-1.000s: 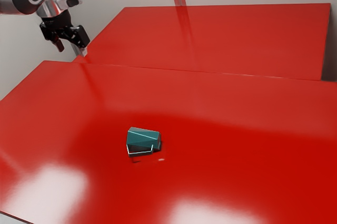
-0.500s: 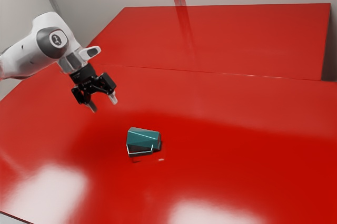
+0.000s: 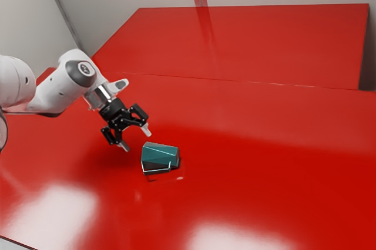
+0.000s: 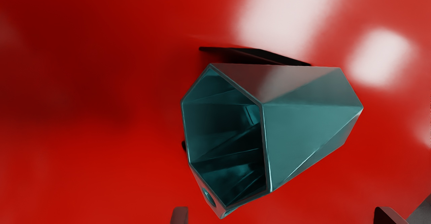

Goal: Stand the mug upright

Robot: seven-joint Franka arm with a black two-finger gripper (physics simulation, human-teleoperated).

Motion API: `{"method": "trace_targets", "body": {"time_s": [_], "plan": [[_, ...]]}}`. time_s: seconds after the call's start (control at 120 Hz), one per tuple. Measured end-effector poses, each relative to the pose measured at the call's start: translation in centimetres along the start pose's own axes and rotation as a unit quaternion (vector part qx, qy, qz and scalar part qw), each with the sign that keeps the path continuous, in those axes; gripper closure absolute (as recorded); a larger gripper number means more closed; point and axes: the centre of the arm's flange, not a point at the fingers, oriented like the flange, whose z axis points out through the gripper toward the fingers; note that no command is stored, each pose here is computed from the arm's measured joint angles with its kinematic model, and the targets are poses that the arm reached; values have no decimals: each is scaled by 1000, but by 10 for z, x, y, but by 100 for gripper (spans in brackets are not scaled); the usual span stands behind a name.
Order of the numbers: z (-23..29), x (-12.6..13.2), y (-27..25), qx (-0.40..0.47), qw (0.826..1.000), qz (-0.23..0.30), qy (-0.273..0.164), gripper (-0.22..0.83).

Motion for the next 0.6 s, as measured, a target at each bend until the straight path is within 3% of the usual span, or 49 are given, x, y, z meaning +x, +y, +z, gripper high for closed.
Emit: {"method": "trace_targets", "body": {"time_s": [0.517, 0.6], "plan": [[42, 34, -7, -79, 995, -53, -7, 0], [43, 35, -6, -83, 995, -54, -5, 13]]}}
